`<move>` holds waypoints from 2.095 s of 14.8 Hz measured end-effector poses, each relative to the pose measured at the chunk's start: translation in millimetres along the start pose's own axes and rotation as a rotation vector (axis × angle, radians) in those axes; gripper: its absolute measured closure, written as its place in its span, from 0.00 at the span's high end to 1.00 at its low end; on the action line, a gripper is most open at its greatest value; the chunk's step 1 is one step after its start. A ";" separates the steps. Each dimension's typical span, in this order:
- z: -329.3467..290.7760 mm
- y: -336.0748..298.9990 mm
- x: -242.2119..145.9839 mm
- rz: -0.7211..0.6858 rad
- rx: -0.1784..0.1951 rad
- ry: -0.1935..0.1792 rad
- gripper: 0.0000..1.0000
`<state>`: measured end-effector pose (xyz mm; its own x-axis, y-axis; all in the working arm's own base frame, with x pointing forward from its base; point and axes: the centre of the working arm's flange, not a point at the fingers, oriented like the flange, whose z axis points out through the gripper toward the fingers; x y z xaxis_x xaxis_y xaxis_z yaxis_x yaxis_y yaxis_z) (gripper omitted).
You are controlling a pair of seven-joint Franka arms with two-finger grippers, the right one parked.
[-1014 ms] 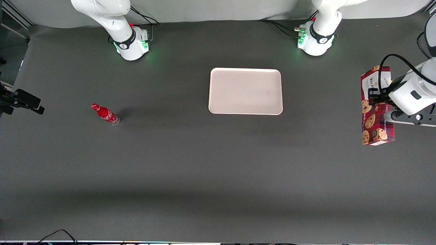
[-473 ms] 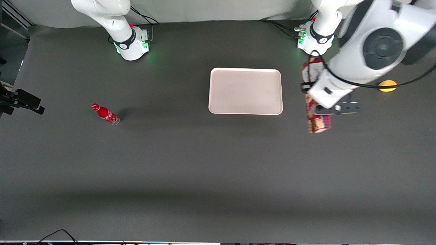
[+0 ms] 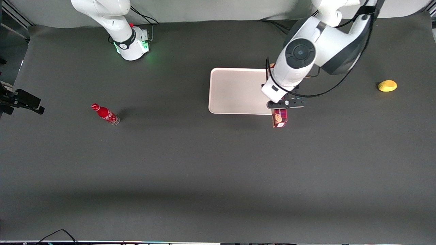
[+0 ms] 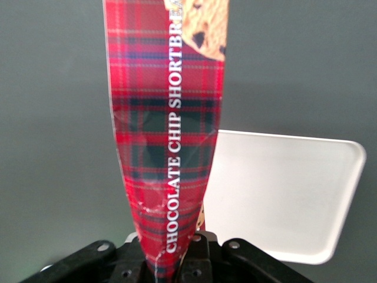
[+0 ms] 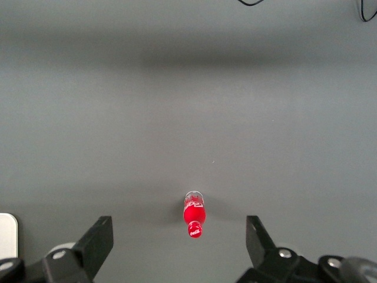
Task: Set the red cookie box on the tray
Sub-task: 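Lower the held cookie box onto the tray's edge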
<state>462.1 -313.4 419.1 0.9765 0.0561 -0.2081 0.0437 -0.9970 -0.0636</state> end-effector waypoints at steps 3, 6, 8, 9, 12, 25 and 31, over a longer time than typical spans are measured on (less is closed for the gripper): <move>65.0 -0.8 -21.0 0.016 0.021 0.012 0.15; 119.4 -0.9 -50.9 0.052 0.031 0.047 0.15; 151.5 -4.7 -66.9 0.072 0.013 0.085 0.15; 166.6 -7.8 -73.8 0.079 0.001 0.101 0.15; 192.7 -20.1 -84.9 0.079 0.003 0.098 0.15; 226.6 -30.5 -109.2 0.088 -0.008 0.109 0.15; 223.9 -29.0 -107.3 0.068 -0.016 0.113 0.66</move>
<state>308.8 -278.6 224.8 0.9949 -0.0172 -0.0997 -0.0210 -0.9991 -0.0376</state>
